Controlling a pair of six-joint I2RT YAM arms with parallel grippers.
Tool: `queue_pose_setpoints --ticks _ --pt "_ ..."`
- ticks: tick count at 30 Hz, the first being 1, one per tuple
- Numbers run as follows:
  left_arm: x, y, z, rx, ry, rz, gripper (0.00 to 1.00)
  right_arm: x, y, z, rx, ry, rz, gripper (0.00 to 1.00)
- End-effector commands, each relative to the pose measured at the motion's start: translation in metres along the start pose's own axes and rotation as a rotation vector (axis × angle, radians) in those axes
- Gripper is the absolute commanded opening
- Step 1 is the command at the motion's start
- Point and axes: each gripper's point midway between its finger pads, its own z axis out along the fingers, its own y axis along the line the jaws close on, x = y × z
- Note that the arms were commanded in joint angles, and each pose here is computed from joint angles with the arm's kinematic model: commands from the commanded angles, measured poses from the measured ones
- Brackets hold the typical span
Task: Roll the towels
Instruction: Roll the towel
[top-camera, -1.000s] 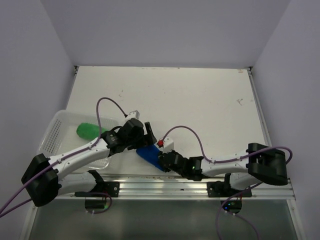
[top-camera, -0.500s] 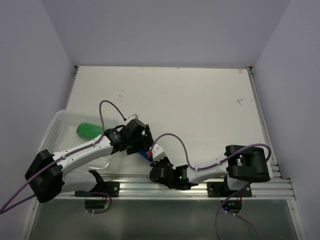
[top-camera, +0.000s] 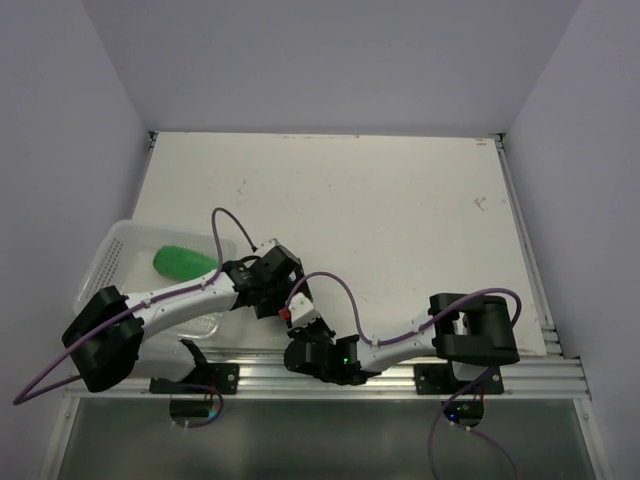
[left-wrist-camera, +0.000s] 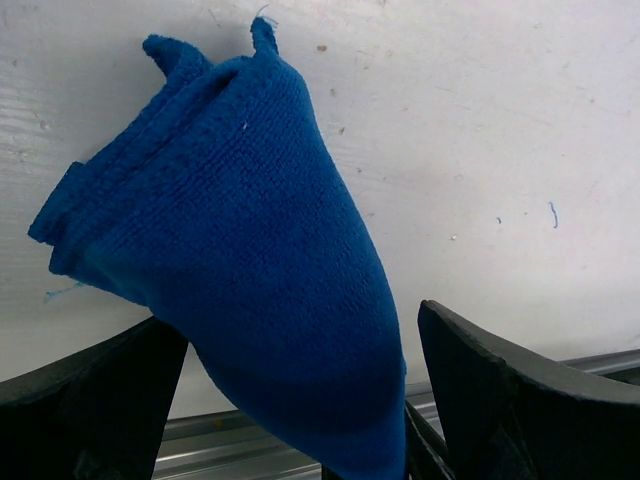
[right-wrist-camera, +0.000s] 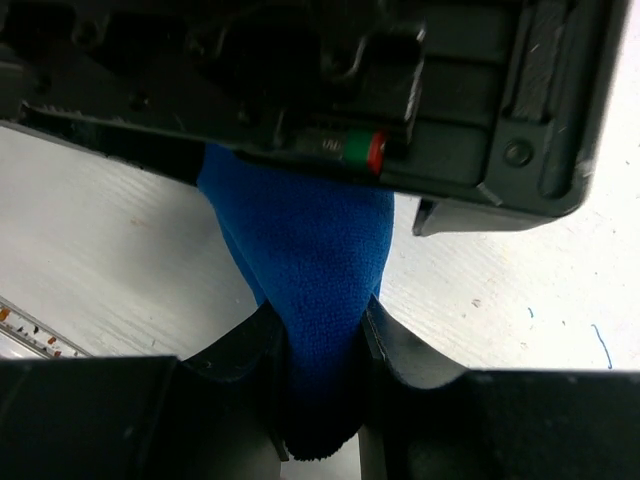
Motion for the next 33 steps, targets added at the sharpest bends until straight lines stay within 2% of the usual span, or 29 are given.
queue_pose_setpoints --ticks 1,14,17,23,25,28,29,33 --pt "0.006 0.000 0.008 -0.006 0.008 -0.020 1.00 -0.030 0.006 0.000 0.045 -0.088 0.097 0.00" --pt "0.017 0.005 0.015 -0.019 0.034 -0.019 1.00 -0.024 0.004 -0.001 0.073 -0.097 0.103 0.00" --pt "0.017 0.008 0.021 -0.037 0.028 -0.011 0.97 -0.026 0.007 -0.003 0.049 -0.106 0.113 0.00" --pt "0.017 0.010 0.029 -0.050 0.025 -0.004 0.86 -0.022 0.013 -0.007 0.023 -0.116 0.103 0.01" --pt "0.018 0.010 0.030 -0.047 0.027 0.005 0.76 -0.021 0.014 -0.008 0.028 -0.121 0.097 0.10" --pt "0.020 0.013 0.031 -0.051 0.033 0.018 0.53 -0.020 0.014 -0.009 0.034 -0.121 0.093 0.25" --pt "0.020 0.014 0.032 -0.057 0.032 0.016 0.40 -0.018 0.011 -0.009 0.041 -0.118 0.083 0.28" --pt "0.026 0.024 0.034 -0.073 0.052 0.019 0.32 -0.023 0.005 -0.014 0.046 -0.124 0.108 0.43"
